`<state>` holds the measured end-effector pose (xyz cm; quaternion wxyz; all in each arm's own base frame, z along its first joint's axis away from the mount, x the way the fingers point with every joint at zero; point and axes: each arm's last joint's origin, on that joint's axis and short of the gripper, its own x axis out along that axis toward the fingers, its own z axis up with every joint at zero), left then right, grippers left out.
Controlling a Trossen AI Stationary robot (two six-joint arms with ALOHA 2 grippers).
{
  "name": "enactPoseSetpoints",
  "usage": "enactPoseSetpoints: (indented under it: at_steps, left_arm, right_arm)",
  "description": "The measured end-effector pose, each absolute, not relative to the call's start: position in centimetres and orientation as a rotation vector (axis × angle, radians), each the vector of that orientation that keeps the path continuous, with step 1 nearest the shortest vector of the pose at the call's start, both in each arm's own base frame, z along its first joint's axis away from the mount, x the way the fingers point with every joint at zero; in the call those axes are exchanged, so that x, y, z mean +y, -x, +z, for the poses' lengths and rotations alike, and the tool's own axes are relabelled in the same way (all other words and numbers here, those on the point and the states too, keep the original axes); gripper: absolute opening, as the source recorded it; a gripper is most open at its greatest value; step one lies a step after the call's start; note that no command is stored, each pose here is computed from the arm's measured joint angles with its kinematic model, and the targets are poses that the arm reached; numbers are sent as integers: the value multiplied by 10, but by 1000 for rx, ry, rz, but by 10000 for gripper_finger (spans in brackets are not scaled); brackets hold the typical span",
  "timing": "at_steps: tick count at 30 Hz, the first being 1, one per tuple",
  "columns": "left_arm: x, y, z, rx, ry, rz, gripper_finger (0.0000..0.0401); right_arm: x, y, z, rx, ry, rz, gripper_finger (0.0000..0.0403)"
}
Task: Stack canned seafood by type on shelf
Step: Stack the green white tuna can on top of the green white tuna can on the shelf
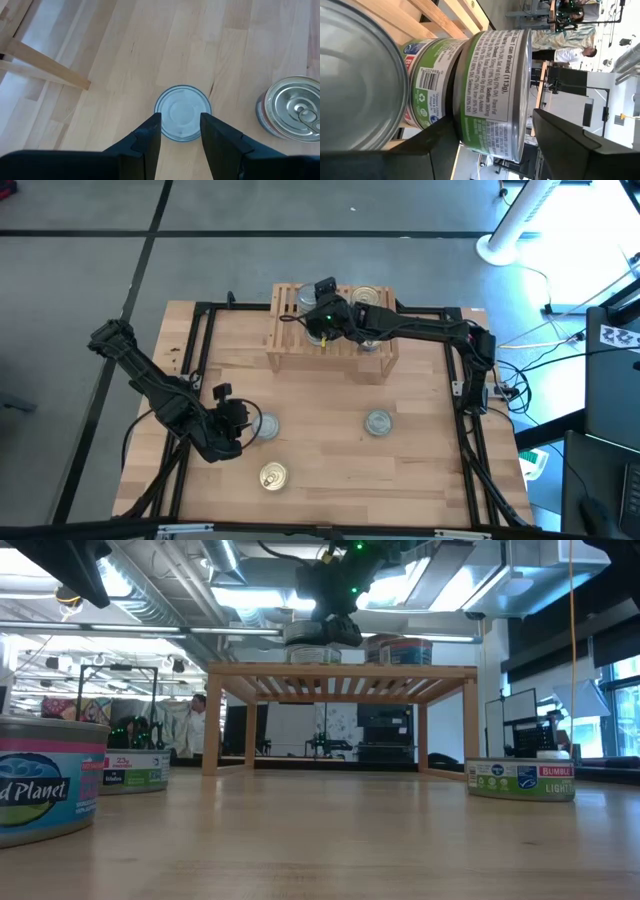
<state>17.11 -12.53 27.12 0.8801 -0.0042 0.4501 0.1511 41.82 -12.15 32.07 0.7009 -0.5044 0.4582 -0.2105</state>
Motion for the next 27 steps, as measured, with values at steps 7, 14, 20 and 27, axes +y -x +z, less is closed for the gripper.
enactPoseSetpoints:
  at_steps: [7,14,20,27]
  left_arm:
    - [-125,-171,271,938,9,315,131]
    - [-125,-171,271,938,9,315,131]
    - [-125,-171,271,938,9,315,131]
    - [-125,-171,271,938,9,315,131]
  right_arm:
    - [-122,-418,321,1022,1124,-472,248]
    - [-122,-416,330,1035,1123,-451,248]
    - [-122,-414,345,1009,1070,-441,248]
    - [-121,-409,339,1069,1063,-344,248]
